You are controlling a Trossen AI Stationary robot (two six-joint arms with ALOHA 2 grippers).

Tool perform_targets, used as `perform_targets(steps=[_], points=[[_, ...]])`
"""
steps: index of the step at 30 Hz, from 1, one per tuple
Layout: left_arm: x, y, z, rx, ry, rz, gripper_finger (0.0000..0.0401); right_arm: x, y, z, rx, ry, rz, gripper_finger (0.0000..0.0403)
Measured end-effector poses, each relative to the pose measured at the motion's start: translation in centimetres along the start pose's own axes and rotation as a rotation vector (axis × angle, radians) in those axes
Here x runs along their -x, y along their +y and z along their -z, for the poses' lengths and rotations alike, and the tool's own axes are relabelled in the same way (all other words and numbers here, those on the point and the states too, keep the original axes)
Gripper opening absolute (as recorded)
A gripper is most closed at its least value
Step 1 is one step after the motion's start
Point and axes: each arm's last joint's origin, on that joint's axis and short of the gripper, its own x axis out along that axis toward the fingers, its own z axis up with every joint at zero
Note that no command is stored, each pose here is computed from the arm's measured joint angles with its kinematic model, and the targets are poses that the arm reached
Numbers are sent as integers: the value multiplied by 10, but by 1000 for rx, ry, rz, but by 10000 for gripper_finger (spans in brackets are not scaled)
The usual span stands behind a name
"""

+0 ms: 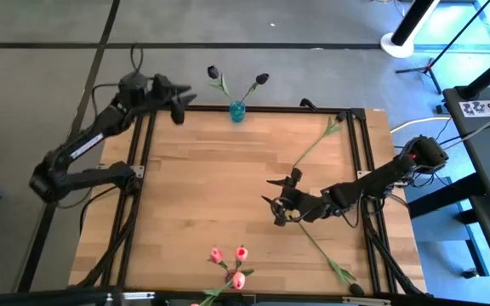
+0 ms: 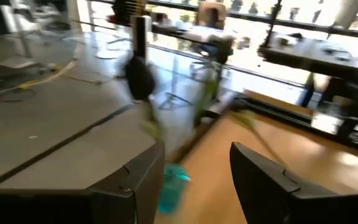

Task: Sort flowers into vase by color
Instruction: Put the bottom black flower into the blue vase

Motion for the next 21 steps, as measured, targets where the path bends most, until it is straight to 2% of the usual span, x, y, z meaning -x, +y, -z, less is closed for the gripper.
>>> perform_targets(steps=[5, 10, 14, 21], points=[[40, -39, 6, -2, -52, 117, 174, 0, 0, 0, -8, 5, -6, 241], [75, -69, 16, 48, -87, 330, 174, 0, 1, 1, -10, 7, -27, 241], [88, -85, 33, 89, -73, 483, 174, 0, 1, 1, 0, 8, -32, 241], [86, -102, 71, 81, -5, 528, 174, 0, 1, -2, 0, 6, -32, 241]])
